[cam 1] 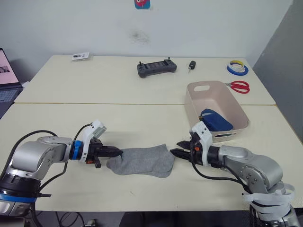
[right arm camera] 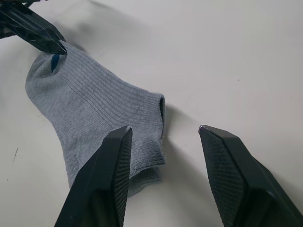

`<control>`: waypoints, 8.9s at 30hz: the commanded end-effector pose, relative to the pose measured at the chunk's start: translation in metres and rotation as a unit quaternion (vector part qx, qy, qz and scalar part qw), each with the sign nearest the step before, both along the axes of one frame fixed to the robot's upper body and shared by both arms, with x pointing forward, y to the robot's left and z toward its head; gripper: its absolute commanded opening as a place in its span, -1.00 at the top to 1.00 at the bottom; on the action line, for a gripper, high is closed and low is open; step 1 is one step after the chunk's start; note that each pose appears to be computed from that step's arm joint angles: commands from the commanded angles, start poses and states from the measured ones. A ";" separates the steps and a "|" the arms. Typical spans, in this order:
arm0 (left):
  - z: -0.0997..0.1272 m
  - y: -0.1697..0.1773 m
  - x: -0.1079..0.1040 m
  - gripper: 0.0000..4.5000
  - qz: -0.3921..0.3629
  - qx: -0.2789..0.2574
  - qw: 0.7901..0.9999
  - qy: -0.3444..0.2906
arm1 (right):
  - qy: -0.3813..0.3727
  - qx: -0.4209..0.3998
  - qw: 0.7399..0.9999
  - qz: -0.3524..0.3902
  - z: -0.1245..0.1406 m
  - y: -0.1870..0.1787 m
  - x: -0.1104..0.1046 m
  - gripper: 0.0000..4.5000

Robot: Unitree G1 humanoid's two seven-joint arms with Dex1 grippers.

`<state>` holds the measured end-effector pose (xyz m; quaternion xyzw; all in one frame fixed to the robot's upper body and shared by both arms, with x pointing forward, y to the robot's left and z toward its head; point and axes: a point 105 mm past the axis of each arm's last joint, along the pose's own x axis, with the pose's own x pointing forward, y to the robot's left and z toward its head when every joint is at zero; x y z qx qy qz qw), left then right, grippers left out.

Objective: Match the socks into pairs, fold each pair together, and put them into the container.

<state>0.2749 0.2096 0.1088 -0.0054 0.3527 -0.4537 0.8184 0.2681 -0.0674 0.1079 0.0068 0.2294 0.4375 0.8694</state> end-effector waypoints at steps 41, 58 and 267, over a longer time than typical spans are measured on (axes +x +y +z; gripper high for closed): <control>-0.004 0.009 0.017 1.00 -0.048 0.041 0.998 0.027 | 0.019 0.020 0.998 0.052 -0.004 0.016 -0.042 0.99; -0.001 0.009 0.031 1.00 -0.035 0.030 0.998 -0.034 | -0.032 0.005 0.998 0.049 0.000 0.014 -0.032 0.99; -0.044 -0.039 -0.005 1.00 -0.130 0.064 0.976 -0.163 | -0.023 0.013 0.978 0.206 0.025 0.106 -0.012 0.04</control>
